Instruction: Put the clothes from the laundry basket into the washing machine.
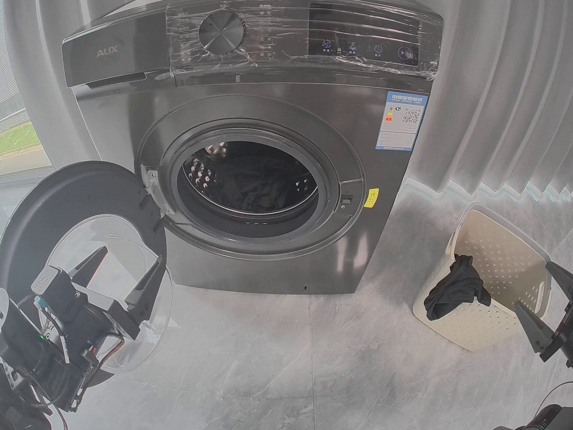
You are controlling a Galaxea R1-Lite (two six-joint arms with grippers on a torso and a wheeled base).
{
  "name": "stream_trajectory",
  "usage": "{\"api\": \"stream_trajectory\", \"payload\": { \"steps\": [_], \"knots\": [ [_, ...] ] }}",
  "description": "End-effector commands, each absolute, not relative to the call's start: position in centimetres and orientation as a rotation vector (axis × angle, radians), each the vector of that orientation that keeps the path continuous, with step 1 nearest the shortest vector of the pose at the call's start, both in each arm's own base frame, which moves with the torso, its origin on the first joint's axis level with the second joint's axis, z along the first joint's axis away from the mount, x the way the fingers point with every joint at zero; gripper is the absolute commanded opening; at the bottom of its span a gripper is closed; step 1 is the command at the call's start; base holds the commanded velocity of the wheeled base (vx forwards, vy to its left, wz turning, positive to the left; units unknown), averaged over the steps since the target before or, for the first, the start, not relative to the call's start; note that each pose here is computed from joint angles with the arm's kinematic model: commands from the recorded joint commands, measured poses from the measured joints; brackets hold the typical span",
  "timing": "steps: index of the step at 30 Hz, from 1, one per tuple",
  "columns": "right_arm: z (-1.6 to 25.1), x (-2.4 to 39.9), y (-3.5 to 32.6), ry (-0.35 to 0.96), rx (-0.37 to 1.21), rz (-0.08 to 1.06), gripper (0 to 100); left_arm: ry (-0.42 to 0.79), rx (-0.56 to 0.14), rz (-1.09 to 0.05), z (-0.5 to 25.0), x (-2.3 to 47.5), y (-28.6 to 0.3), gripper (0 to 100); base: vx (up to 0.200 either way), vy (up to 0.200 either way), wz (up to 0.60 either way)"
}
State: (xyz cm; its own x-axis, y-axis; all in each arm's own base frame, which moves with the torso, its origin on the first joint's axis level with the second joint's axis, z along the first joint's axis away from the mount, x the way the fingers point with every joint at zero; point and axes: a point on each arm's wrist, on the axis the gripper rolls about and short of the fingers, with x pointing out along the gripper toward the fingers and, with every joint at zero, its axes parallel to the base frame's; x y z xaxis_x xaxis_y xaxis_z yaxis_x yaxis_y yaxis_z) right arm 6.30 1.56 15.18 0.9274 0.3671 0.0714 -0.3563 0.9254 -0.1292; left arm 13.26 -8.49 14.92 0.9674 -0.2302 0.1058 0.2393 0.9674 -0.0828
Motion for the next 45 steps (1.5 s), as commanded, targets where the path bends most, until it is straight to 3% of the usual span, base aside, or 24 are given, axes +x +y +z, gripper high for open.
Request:
{"api": "stream_trajectory", "payload": {
  "steps": [1,16,18,20,25,27,32,42,45],
  "knots": [
    [14.4,3.0,0.9,-0.174,-0.117,0.338,100,-0.087,-0.082,-0.192,14.7,13.3,-7.6,100,-0.200,0.000,0.00],
    [9.6,-1.8,0.5,-0.124,-0.126,0.203,100,-0.123,-0.113,-0.181,15.5,12.3,-6.6,100,0.000,0.000,0.00],
    [8.2,-2.3,0.4,-0.070,-0.107,0.205,100,-0.197,-0.172,-0.122,16.6,11.4,-5.2,100,0.000,0.000,0.00],
    [8.4,-2.4,0.4,-0.092,-0.094,0.179,100,-0.233,-0.194,-0.067,17.2,10.0,-3.5,100,0.000,0.000,0.00],
    [8.3,-2.3,0.3,-0.075,-0.025,0.142,100,-0.171,-0.126,-0.096,16.2,7.0,-2.1,100,0.000,0.000,0.00],
    [8.3,-2.3,0.3,-0.072,-0.022,0.140,100,-0.094,-0.086,-0.108,15.2,5.2,-1.4,100,0.000,0.000,0.00],
    [8.3,-2.3,0.5,-0.059,0.084,0.221,100,0.016,-0.060,-0.095,13.5,3.4,-0.7,100,0.000,0.000,0.00],
    [8.3,-2.3,0.5,-0.060,0.062,0.255,100,-0.004,-0.053,0.032,11.6,1.3,0.3,100,0.000,0.000,-0.18],
    [8.3,-2.3,0.6,-0.060,0.043,0.258,100,-0.014,-0.043,-0.002,10.4,-0.1,0.3,100,0.000,0.000,0.00]
  ]
}}
